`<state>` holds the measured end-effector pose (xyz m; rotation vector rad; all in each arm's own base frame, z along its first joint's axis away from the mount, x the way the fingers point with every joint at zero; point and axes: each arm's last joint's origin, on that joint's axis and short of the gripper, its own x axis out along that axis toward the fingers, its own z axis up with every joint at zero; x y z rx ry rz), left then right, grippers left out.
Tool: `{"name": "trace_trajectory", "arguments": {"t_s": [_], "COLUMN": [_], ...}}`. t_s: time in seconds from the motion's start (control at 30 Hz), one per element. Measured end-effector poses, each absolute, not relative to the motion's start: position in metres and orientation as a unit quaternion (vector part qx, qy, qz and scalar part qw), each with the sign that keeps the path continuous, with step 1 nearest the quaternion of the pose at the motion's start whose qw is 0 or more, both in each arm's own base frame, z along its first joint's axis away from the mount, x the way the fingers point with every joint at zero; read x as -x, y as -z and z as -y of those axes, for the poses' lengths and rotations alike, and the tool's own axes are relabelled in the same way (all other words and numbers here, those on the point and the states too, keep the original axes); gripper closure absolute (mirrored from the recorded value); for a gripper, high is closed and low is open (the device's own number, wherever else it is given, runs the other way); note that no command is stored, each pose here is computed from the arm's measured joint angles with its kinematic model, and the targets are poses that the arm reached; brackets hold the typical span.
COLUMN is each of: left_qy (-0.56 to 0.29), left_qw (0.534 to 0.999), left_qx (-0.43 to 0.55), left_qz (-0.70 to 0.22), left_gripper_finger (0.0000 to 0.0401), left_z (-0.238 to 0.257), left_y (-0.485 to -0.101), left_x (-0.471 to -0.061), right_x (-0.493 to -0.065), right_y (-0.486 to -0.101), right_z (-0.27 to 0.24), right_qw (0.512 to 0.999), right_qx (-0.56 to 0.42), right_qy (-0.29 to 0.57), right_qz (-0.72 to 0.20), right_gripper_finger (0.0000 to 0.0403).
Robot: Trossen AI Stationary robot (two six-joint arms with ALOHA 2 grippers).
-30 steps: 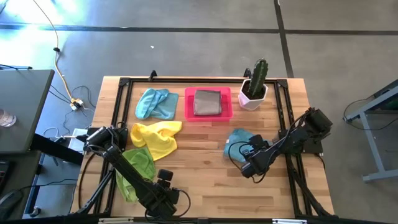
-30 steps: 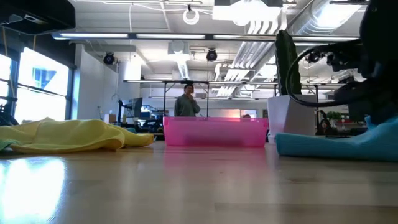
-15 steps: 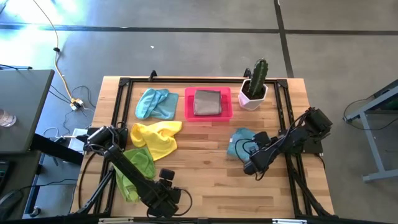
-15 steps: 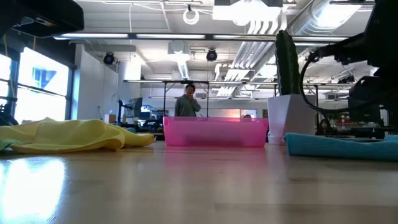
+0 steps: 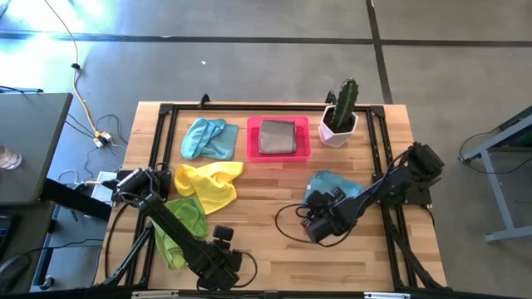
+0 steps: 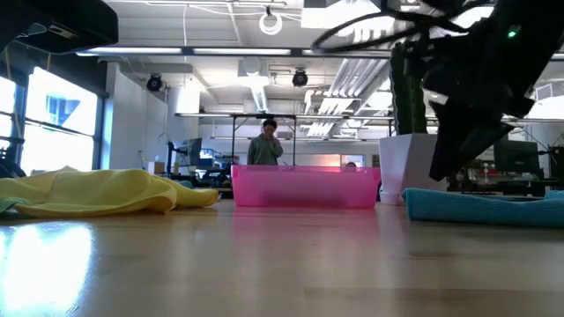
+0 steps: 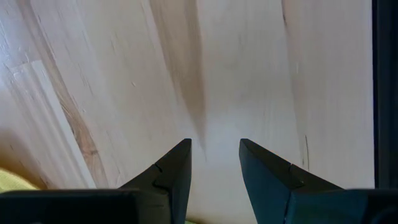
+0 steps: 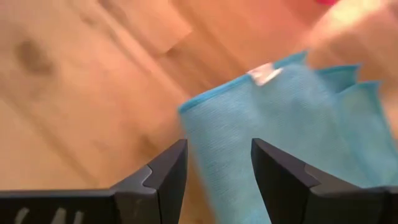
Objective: Fold microfiber towels
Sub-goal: Fold the bottom blue microfiber cloth
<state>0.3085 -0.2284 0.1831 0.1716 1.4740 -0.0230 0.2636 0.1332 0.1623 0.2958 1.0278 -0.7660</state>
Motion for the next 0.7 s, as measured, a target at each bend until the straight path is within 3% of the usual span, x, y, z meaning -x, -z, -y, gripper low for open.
{"name": "trace_trajectory", "arguments": {"t_s": [0.7], "left_qy": [0.021], "left_qw": [0.737], "left_qx": [-0.068], "left_qz": [-0.672], "left_gripper_finger": [0.0275], "left_z": [0.23], "left_y": [-0.183], "left_x": [-0.309], "right_x": [-0.28], "right_y": [-0.148], "right_z": [-0.113], "right_qw": [0.763], "right_qx": [-0.124], "right_qy": [0.311], "right_qz": [-0.553], "right_gripper_finger": [0.0221]}}
